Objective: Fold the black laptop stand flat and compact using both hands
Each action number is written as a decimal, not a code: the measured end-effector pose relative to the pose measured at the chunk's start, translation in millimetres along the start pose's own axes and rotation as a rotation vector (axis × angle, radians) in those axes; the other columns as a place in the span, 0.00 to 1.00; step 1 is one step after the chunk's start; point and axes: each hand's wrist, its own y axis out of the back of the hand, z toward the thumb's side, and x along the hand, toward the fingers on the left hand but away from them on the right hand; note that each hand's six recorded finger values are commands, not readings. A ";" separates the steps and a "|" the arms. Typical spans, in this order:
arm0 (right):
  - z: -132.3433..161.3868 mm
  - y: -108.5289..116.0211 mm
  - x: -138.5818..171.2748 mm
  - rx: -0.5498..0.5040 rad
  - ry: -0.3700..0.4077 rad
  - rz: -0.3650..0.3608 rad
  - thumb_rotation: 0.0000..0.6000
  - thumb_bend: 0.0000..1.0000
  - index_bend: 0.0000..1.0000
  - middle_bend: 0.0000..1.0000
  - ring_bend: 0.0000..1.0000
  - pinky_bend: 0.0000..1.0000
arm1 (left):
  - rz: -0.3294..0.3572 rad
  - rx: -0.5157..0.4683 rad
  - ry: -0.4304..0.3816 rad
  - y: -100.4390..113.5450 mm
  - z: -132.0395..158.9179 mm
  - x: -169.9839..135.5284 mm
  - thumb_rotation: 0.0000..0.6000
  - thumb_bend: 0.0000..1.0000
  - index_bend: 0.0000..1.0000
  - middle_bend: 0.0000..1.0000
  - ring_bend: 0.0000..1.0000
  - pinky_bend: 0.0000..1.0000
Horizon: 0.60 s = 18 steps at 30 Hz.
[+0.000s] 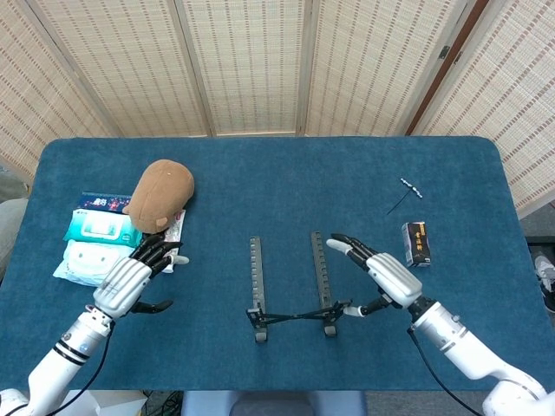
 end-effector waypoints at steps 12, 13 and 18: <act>-4.4 11.5 -31.3 0.062 -0.004 -0.157 1.00 0.00 0.00 0.00 0.00 0.16 | -0.010 0.090 0.003 3.9 -9.0 5.3 1.00 0.17 0.24 0.13 0.12 0.00; -1.4 13.5 -29.4 0.082 0.013 -0.177 1.00 0.00 0.00 0.00 0.00 0.16 | -0.011 0.099 0.001 3.8 -8.8 6.6 1.00 0.17 0.24 0.13 0.12 0.00; 17.7 23.3 -8.6 0.237 0.119 -0.281 1.00 0.00 0.00 0.00 0.00 0.14 | -0.042 0.145 -0.023 -1.1 -4.8 16.2 1.00 0.17 0.24 0.13 0.12 0.00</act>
